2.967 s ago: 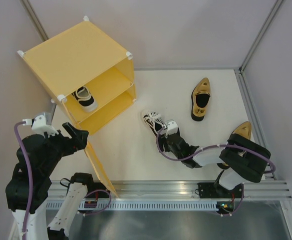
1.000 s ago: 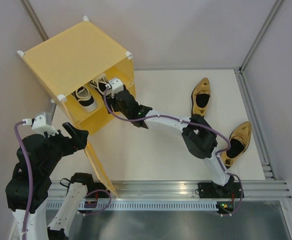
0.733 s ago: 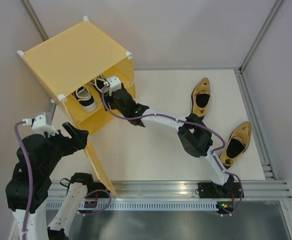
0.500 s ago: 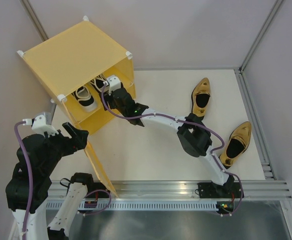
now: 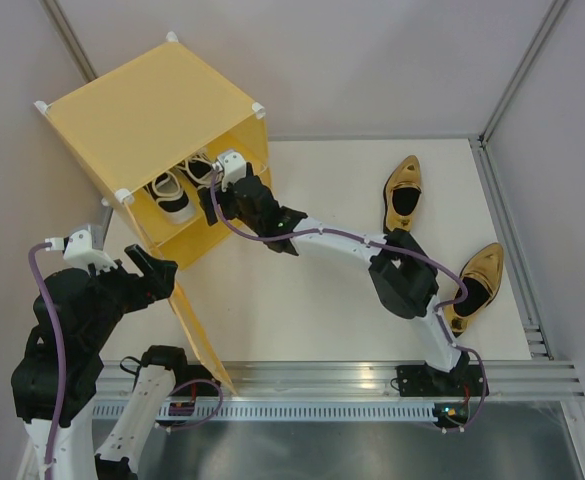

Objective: Place and organize the shoes in the shoe cabinet

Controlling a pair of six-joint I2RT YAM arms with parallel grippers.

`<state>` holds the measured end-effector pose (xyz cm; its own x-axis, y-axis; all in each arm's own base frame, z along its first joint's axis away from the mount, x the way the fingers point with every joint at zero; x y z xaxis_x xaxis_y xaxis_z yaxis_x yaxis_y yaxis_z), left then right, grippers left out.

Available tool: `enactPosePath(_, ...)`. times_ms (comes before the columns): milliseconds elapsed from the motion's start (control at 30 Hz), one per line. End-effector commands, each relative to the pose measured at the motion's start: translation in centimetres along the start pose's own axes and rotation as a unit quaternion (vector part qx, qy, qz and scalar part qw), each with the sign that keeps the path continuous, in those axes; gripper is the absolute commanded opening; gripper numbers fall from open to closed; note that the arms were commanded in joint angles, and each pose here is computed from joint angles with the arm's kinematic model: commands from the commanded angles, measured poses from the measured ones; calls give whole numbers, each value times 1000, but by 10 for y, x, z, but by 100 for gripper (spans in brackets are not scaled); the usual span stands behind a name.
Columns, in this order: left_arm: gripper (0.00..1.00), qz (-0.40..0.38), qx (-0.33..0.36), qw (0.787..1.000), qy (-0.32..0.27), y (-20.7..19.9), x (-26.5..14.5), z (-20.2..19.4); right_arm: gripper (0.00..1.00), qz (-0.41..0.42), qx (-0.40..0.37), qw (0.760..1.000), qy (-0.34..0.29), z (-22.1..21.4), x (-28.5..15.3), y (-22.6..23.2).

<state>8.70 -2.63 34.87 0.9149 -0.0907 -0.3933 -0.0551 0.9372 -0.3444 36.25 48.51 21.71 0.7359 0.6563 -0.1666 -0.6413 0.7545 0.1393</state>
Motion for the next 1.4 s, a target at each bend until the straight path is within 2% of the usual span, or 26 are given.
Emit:
enactPosePath(0,92,5,6,1000,7,3,-4,-4,98,27,15,997,-64,57,-26,11)
enactPosePath(167,92,5,5,1000,4,2,-5,-3,97,19,11,998,-65,55,-39,5)
enactPosePath(433,91,5,4,1000,7,2,-5,-3,88,26,3,999,-43,32,-40,3)
enactPosePath(500,91,6,3,1000,7,2,-4,-4,85,31,1,999,-37,26,-38,4)
enactPosePath(667,91,6,3,1000,9,3,-4,-4,83,40,-6,999,-31,13,-32,5)
enactPosePath(1000,91,5,6,1000,6,2,-7,-1,74,35,-14,998,-40,8,-10,6)
enactPosePath(1233,91,7,6,1000,8,2,-6,-2,61,41,-22,998,-45,3,-3,7)
enactPosePath(1367,91,9,7,1000,8,3,-7,-2,60,47,-24,998,-47,5,2,10)
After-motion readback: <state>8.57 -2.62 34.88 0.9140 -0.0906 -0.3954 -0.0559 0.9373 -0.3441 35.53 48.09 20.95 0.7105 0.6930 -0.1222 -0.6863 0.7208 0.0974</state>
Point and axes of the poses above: each gripper's point midway between its finger pads, its own x axis out along the fingers, its own y axis along the line the jaws close on, z = x × y, the point moved 5 cm from there along -x, back along the fingers, and after that the axes turned 3 degrees about x, right-handed, at the moved point
